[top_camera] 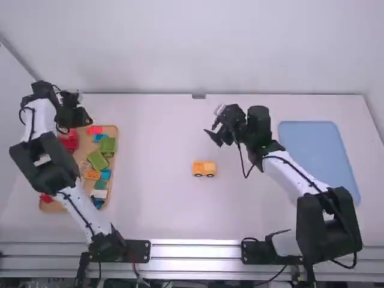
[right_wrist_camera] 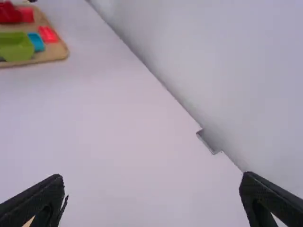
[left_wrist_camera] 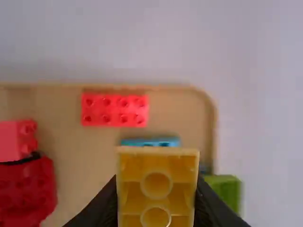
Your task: Assemble lego blocks to make yellow taxi
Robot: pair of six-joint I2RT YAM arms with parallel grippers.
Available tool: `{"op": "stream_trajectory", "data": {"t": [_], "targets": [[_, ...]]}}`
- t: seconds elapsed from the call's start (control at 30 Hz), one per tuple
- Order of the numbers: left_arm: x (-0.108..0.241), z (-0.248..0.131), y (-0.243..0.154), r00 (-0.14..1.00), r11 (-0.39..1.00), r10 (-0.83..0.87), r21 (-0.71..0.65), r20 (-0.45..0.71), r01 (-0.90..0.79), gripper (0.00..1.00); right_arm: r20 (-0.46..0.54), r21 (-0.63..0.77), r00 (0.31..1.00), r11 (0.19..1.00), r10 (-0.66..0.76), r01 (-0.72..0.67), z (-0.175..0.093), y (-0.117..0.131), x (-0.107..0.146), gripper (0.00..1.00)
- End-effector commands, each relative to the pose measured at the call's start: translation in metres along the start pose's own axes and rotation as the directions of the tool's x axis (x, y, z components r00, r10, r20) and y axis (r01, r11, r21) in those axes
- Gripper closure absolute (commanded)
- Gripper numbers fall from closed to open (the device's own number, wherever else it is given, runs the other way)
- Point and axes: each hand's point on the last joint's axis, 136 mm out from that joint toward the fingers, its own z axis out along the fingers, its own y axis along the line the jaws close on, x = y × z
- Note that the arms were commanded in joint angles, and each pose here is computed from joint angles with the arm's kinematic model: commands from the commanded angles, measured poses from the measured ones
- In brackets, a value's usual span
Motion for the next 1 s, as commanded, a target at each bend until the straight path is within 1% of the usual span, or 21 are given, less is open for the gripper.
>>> {"op": "stream_trajectory", "data": {"t": [0.0, 0.03, 0.1, 0.13, 0.17, 0.2, 0.23, 0.27, 0.33, 0.4, 0.43, 0.53, 0.6, 0.63, 0.7, 0.8, 0.83, 0.9, 0.93, 0.97], "targets": [[-0.014, -0.037, -0.058, 0.980, 0.984, 0.151, 0.078, 0.130, -0.162, 0.92, 0.053, -0.047, 0.992, 0.993, 0.114, -0.111, 0.006, -0.012, -0.008, 0.02], [-0.010, -0.042, -0.071, 0.969, 0.980, 0.185, 0.045, 0.164, -0.195, 0.92, 0.078, -0.084, 0.987, 0.987, 0.143, -0.137, 0.010, -0.015, -0.009, 0.02], [-0.003, -0.047, -0.088, 0.954, 0.973, 0.218, 0.028, 0.208, -0.228, 0.93, 0.107, -0.133, 0.979, 0.979, 0.171, -0.156, 0.017, -0.017, -0.011, 0.02], [0.003, -0.049, -0.102, 0.938, 0.965, 0.248, 0.028, 0.240, -0.262, 0.93, 0.127, -0.177, 0.974, 0.970, 0.188, -0.164, 0.023, -0.016, -0.012, 0.02], [0.010, -0.051, -0.119, 0.921, 0.953, 0.278, 0.040, 0.274, -0.299, 0.92, 0.149, -0.228, 0.969, 0.961, 0.197, -0.160, 0.028, -0.013, -0.015, 0.02], [0.015, -0.053, -0.135, 0.899, 0.938, 0.310, 0.054, 0.309, -0.342, 0.88, 0.169, -0.274, 0.964, 0.949, 0.205, -0.154, 0.032, -0.010, -0.019, 0.02], [0.020, -0.054, -0.153, 0.873, 0.917, 0.343, 0.079, 0.345, -0.392, 0.90, 0.189, -0.322, 0.958, 0.935, 0.214, -0.146, 0.036, -0.006, -0.023, 0.02], [0.029, -0.056, -0.179, 0.831, 0.878, 0.384, 0.121, 0.402, -0.464, 0.93, 0.216, -0.398, 0.950, 0.909, 0.227, -0.126, 0.040, 0.002, -0.030, 0.02], [0.039, -0.059, -0.209, 0.781, 0.825, 0.410, 0.174, 0.471, -0.538, 0.92, 0.247, -0.489, 0.939, 0.867, 0.240, -0.093, 0.042, 0.014, -0.039, 0.02], [0.056, -0.062, -0.252, 0.699, 0.726, 0.438, 0.236, 0.565, -0.646, 0.94, 0.296, -0.622, 0.923, 0.783, 0.245, -0.008, 0.041, 0.033, -0.052, 0.02], [0.064, -0.062, -0.270, 0.667, 0.682, 0.440, 0.260, 0.602, -0.684, 0.93, 0.316, -0.682, 0.915, 0.730, 0.249, 0.037, 0.038, 0.043, -0.057, 0.02], [0.073, -0.061, -0.310, 0.627, 0.604, 0.379, 0.331, 0.681, -0.725, 0.91, 0.341, -0.795, 0.900, 0.593, 0.270, 0.123, 0.031, 0.063, -0.067, 0.02], [0.075, -0.063, -0.325, 0.611, 0.562, 0.348, 0.364, 0.711, -0.743, 0.91, 0.324, -0.810, 0.903, 0.576, 0.283, 0.110, 0.036, 0.067, -0.070, 0.01], [0.078, -0.063, -0.337, 0.589, 0.512, 0.330, 0.384, 0.737, -0.768, 0.90, 0.318, -0.819, 0.904, 0.563, 0.287, 0.109, 0.039, 0.072, -0.072, 0.00], [0.079, -0.062, -0.344, 0.574, 0.480, 0.320, 0.393, 0.754, -0.784, 0.91, 0.317, -0.825, 0.904, 0.554, 0.287, 0.114, 0.040, 0.077, -0.073, 0.00], [0.071, -0.052, -0.349, 0.591, 0.484, 0.280, 0.421, 0.756, -0.767, 0.91, 0.320, -0.834, 0.904, 0.538, 0.285, 0.125, 0.041, 0.087, -0.076, 0.03], [0.069, -0.052, -0.351, 0.593, 0.472, 0.262, 0.435, 0.761, -0.767, 0.91, 0.319, -0.837, 0.904, 0.533, 0.286, 0.127, 0.042, 0.090, -0.077, 0.05], [0.073, -0.058, -0.358, 0.550, 0.371, 0.244, 0.447, 0.799, -0.814, 0.91, 0.321, -0.840, 0.904, 0.526, 0.284, 0.132, 0.042, 0.094, -0.079, 0.11], [0.076, -0.060, -0.363, 0.523, 0.305, 0.234, 0.449, 0.819, -0.840, 0.92, 0.323, -0.840, 0.903, 0.526, 0.282, 0.136, 0.042, 0.095, -0.080, 0.17], [0.077, -0.060, -0.366, 0.515, 0.278, 0.231, 0.452, 0.825, -0.848, 0.92, 0.321, -0.841, 0.904, 0.524, 0.284, 0.134, 0.042, 0.095, -0.080, 0.19]]}}
